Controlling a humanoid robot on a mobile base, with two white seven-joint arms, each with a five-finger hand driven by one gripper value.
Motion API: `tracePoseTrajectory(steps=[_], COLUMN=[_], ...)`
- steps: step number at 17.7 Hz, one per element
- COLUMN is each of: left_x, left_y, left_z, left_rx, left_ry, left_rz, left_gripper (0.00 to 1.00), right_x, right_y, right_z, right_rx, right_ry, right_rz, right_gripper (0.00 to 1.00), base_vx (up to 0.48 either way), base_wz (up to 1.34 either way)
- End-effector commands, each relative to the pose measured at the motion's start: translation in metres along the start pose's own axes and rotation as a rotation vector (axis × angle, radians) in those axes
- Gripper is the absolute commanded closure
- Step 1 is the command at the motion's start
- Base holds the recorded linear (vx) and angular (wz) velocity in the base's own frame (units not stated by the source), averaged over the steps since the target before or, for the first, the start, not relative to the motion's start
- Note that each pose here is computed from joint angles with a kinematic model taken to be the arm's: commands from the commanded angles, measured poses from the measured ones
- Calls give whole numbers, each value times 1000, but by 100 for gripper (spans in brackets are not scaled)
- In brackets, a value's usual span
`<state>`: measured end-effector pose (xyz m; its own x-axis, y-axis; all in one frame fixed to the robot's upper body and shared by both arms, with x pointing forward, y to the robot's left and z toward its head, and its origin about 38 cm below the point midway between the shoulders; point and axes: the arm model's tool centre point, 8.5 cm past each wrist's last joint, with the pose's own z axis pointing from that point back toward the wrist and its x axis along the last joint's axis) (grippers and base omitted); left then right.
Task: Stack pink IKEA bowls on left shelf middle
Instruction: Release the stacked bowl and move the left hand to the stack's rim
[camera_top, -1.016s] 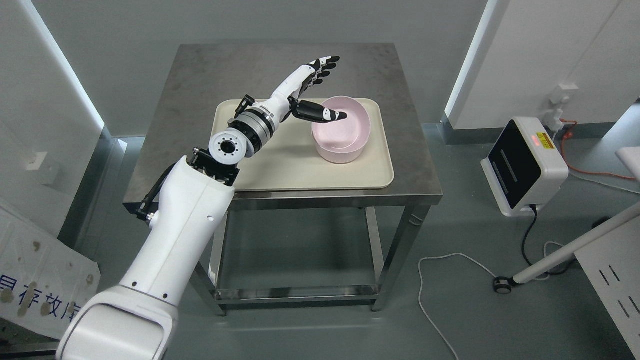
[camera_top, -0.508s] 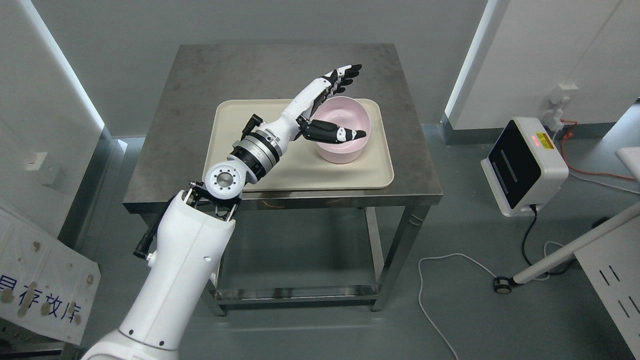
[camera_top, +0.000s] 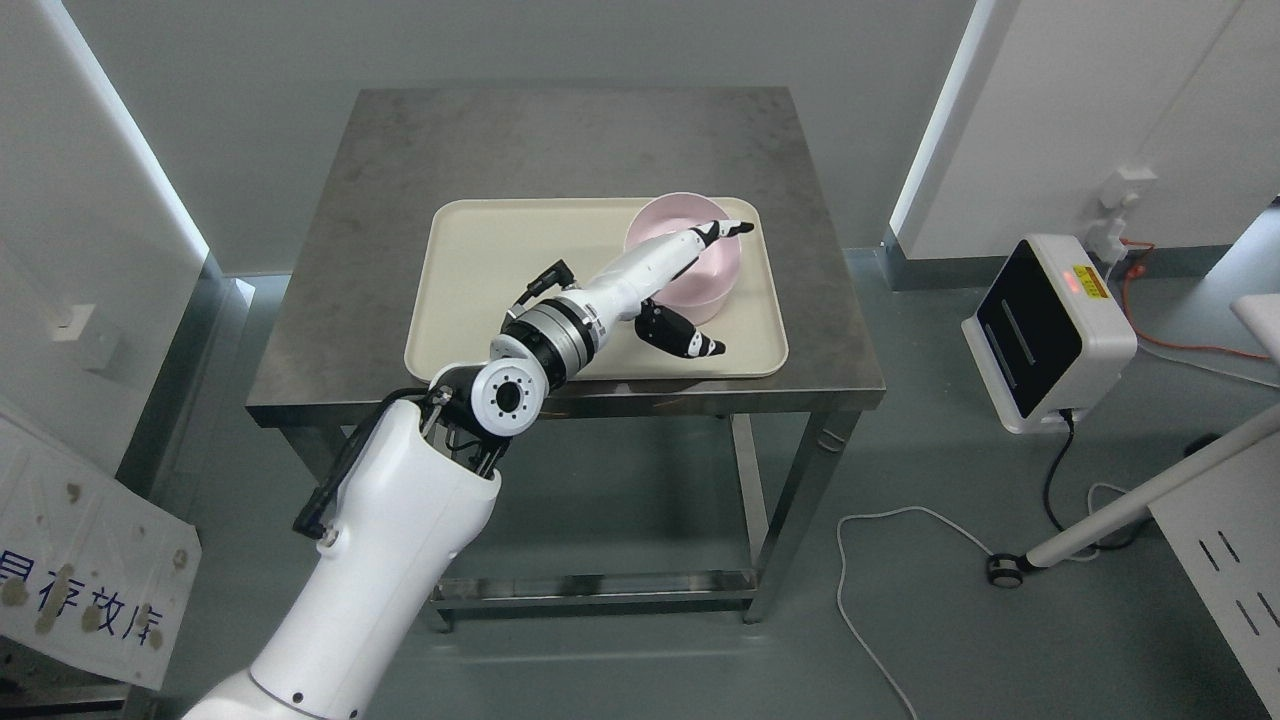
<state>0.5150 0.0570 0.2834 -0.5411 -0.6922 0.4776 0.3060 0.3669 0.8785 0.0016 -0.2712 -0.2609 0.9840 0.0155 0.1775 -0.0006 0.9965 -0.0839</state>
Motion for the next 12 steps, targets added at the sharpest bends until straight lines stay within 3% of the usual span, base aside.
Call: tracePoseTrajectory(steps=[1, 5, 12], left_x=[-24, -47, -49], left_y=[3, 11, 1], left_z=[-21, -25, -25], left_rx=[-115, -130, -185], left_ry=[192, 285, 317], left_rz=[-268, -245, -315], left_gripper=[6, 6, 6], right_x=[0, 0, 0], right_y=[-11, -11, -11], right_z=[0, 0, 0], right_rx=[-18, -18, -18], right_ry=[0, -2, 0], right_rz=[3, 3, 3], right_gripper=[0, 0, 0], base_vx=[0, 0, 0], base_wz=[0, 0, 0])
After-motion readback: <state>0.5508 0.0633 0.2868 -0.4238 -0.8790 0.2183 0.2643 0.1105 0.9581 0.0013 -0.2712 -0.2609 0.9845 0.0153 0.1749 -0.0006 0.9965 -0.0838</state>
